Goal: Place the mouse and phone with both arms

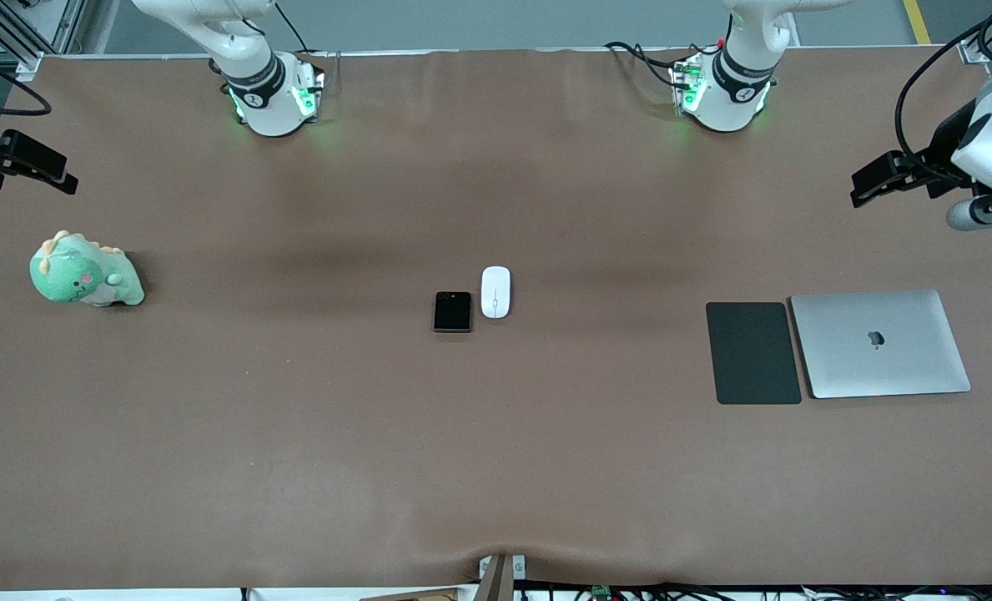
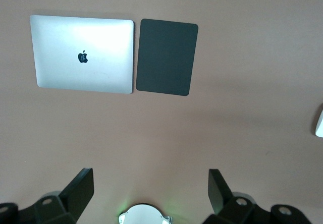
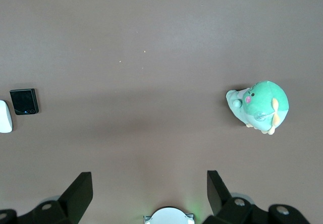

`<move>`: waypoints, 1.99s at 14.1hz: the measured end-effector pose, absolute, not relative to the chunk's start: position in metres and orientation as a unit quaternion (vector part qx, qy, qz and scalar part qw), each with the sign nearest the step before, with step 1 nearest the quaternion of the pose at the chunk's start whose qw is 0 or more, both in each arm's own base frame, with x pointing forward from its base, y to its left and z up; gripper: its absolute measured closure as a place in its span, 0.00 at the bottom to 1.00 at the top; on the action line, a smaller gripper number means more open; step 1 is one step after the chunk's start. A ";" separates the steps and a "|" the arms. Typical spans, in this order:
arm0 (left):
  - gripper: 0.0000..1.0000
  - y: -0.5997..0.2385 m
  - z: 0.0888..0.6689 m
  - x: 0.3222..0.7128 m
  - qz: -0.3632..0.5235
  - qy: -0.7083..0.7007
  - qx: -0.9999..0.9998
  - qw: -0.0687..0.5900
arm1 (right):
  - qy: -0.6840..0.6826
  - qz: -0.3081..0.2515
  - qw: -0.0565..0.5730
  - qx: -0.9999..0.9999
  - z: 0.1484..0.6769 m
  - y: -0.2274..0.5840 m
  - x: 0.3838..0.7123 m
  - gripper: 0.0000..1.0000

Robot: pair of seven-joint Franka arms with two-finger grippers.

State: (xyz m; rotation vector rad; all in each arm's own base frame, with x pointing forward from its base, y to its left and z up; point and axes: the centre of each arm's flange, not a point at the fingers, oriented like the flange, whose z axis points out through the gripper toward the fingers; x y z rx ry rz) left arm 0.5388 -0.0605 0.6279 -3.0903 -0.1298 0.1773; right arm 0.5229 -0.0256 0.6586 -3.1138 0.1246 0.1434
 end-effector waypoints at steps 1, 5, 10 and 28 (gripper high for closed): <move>0.00 -0.069 0.622 0.541 0.062 -0.037 -0.997 0.022 | 0.040 0.046 0.011 -0.998 0.658 -0.026 0.523 0.00; 0.00 -0.132 0.582 0.554 0.077 -0.050 -0.995 0.025 | 0.040 0.049 0.011 -0.998 0.656 -0.026 0.523 0.00; 0.00 -0.246 0.493 0.555 0.082 -0.089 -0.992 0.016 | 0.040 0.050 0.011 -0.998 0.655 -0.026 0.523 0.00; 0.00 -0.545 0.222 0.453 0.019 -0.054 -0.998 -0.005 | 0.024 0.095 0.007 -0.995 0.604 0.012 0.531 0.00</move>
